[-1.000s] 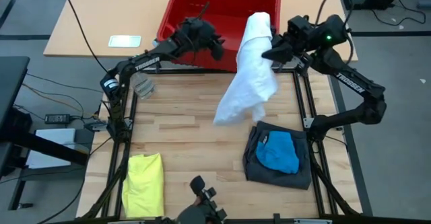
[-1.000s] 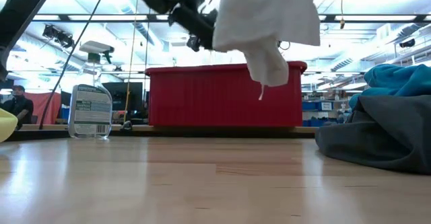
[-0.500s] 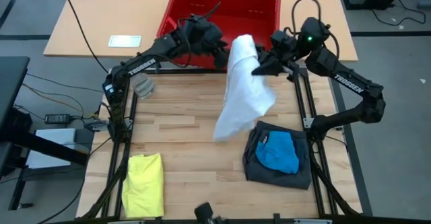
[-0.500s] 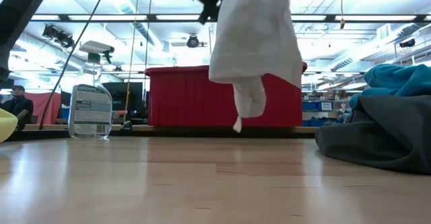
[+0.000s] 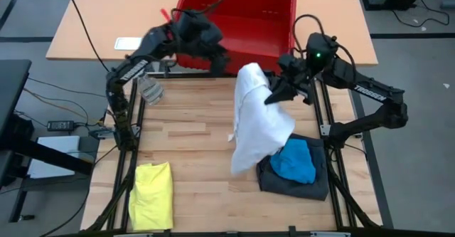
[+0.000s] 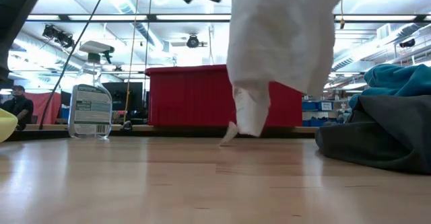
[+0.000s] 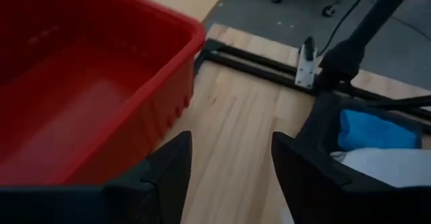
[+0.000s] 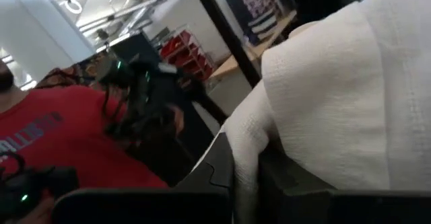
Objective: Fold laundry
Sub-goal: Remove the white polo from the red laundry bin
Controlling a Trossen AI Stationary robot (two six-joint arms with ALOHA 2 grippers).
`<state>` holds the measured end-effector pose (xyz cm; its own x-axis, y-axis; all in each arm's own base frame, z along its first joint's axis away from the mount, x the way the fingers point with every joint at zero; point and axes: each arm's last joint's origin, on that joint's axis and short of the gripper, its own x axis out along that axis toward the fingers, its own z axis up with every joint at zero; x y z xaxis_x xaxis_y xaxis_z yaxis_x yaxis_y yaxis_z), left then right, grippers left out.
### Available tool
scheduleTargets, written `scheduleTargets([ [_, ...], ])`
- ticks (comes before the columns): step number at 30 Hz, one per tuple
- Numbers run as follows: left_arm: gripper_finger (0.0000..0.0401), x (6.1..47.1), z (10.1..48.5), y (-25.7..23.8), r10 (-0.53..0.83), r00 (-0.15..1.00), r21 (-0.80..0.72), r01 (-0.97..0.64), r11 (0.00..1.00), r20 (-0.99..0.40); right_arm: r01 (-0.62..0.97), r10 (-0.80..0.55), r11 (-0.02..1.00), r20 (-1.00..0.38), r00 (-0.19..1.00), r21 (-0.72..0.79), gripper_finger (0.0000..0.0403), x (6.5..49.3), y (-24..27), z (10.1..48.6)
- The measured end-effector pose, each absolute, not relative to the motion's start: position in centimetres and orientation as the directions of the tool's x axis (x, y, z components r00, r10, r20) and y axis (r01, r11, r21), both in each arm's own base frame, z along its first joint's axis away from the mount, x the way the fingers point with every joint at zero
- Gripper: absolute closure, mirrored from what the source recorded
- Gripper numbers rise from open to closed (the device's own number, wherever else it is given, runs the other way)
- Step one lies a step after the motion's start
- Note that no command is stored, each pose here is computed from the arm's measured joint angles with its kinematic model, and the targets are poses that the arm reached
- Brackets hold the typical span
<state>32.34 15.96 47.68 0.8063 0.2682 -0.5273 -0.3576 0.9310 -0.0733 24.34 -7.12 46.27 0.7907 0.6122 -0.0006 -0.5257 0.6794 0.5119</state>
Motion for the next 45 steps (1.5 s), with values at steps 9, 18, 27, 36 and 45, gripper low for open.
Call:
scheduleTargets([
  [9,0.019,28.1,50.7,13.3,0.243,0.848,-0.128,-0.338,0.932,-0.471,-0.396,0.578,0.725,-0.185,0.795,0.563,0.0369,24.6,-5.6,43.7],
  [18,0.019,29.5,50.7,9.5,0.051,0.882,-0.168,-0.146,0.975,-0.467,-0.392,0.605,0.723,-0.248,0.756,0.569,0.0369,25.0,-3.9,42.8],
  [27,0.0132,31.4,50.0,6.4,-0.063,0.875,-0.07,0.033,0.997,-0.48,-0.338,0.56,0.777,-0.337,0.757,0.532,0.0369,27.8,-2.7,40.8],
  [36,0.0093,34.5,45.3,3.8,-0.237,0.685,-0.06,0.272,0.961,-0.689,-0.276,0.562,0.759,-0.378,0.736,0.59,0.0368,32.7,-3.2,37.2],
  [45,0.011,36.7,41.9,3.2,-0.294,0.544,-0.08,0.382,0.921,-0.786,-0.265,0.564,0.759,-0.397,0.724,0.595,0.0368,33.9,-3.3,35.9],
])
